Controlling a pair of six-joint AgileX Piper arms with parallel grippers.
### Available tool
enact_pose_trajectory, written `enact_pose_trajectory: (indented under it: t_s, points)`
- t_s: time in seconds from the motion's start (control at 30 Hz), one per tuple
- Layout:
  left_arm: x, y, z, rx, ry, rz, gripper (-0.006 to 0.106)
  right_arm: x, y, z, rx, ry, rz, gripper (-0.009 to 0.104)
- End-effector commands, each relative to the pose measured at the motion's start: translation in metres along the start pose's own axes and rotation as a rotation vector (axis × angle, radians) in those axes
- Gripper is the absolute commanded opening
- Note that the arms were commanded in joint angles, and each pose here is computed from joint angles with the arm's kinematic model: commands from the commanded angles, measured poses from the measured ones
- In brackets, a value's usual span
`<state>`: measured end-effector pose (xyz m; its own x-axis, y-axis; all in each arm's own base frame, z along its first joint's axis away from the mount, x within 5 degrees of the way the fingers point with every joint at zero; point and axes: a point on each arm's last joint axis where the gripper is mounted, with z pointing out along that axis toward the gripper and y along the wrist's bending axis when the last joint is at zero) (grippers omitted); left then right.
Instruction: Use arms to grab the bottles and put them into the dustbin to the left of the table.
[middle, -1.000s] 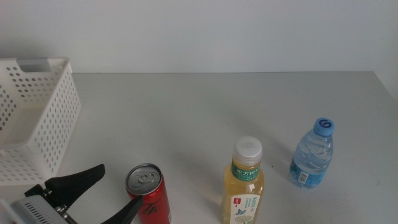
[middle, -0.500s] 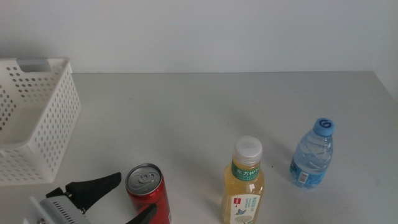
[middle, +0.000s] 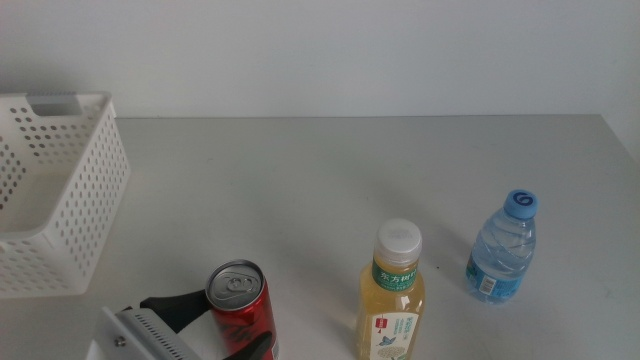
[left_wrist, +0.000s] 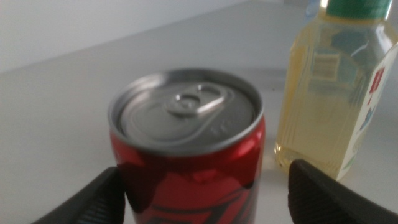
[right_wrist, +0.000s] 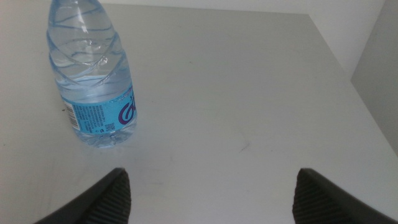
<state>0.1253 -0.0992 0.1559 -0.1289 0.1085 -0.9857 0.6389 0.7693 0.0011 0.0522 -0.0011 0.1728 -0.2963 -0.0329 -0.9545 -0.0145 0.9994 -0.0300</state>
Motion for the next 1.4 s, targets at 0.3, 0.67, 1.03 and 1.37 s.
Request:
enact_pose_trajectory:
  t_s: [0.3,0.67,1.03,1.37]
  points:
    - [0.007,0.003,0.008,-0.032,-0.031,-0.076,0.087,-0.007,0.000,-0.002,0.006,-0.085,-0.021,0.067]
    - [0.001,0.006,0.028,-0.053,-0.061,-0.079,0.087,-0.007,0.000,-0.002,0.006,-0.085,-0.021,0.067]
    - [0.001,0.007,0.049,-0.053,-0.060,-0.092,0.086,-0.007,0.000,-0.002,0.006,-0.085,-0.021,0.067]
    - [0.005,0.008,0.053,-0.065,-0.042,-0.137,0.053,-0.007,0.000,-0.002,0.006,-0.085,-0.021,0.067]
